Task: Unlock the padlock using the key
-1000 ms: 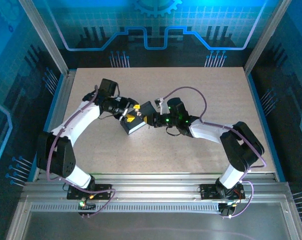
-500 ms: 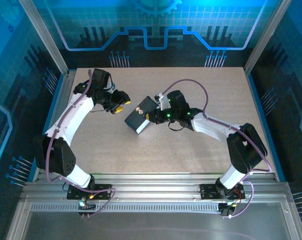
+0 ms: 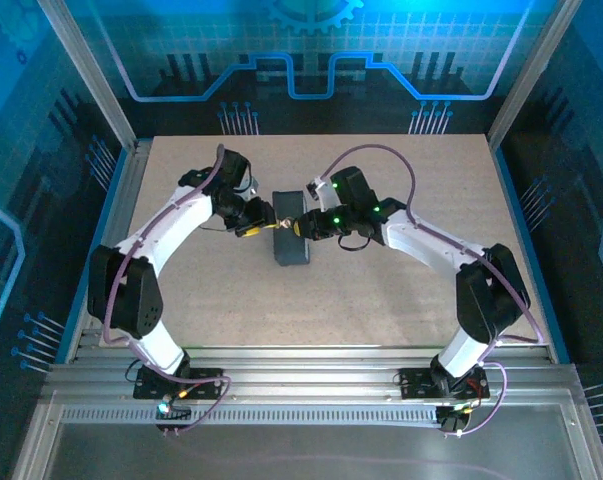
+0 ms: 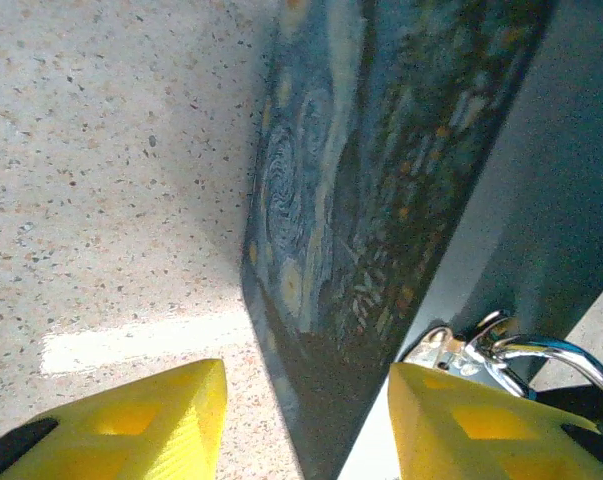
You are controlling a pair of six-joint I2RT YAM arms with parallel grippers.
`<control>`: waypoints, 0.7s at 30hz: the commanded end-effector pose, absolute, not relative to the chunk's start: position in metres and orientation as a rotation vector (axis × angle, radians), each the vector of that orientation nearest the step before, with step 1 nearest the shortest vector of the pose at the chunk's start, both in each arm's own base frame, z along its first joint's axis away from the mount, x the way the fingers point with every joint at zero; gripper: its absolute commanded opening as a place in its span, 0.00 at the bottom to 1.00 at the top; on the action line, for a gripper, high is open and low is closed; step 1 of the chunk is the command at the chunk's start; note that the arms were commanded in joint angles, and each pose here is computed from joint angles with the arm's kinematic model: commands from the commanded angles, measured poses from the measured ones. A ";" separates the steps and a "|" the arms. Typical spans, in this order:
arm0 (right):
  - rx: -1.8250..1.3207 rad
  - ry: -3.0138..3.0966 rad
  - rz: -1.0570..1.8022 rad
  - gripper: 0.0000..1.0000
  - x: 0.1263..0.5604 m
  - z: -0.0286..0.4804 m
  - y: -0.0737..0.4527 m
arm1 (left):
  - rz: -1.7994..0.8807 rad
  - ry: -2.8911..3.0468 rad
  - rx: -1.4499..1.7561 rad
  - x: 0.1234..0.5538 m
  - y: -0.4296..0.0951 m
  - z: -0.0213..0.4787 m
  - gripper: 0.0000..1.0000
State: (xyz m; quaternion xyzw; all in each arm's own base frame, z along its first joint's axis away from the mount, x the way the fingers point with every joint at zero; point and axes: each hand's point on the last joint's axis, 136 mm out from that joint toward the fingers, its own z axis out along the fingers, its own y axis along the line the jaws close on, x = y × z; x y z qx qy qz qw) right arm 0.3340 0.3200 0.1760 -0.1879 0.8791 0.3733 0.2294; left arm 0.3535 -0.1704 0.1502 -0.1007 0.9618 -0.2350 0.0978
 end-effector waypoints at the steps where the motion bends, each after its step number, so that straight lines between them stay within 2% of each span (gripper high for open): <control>1: -0.563 2.403 0.990 0.06 0.341 0.187 0.319 | -0.659 2.879 -0.241 0.350 -0.174 0.134 0.46; 6: -0.586 2.452 0.922 0.07 0.342 0.177 0.313 | -0.670 2.875 -0.274 0.350 -0.178 0.129 0.46; 10: -0.580 2.469 0.917 0.08 0.344 0.176 0.310 | -0.675 2.827 -0.301 0.360 -0.178 0.146 0.47; 15: -0.565 2.484 0.928 0.10 0.345 0.177 0.308 | -0.687 2.756 -0.326 0.375 -0.179 0.166 0.51; 21: -0.477 2.545 1.018 0.14 0.349 0.169 0.302 | -0.638 2.726 -0.388 0.388 -0.174 0.161 0.52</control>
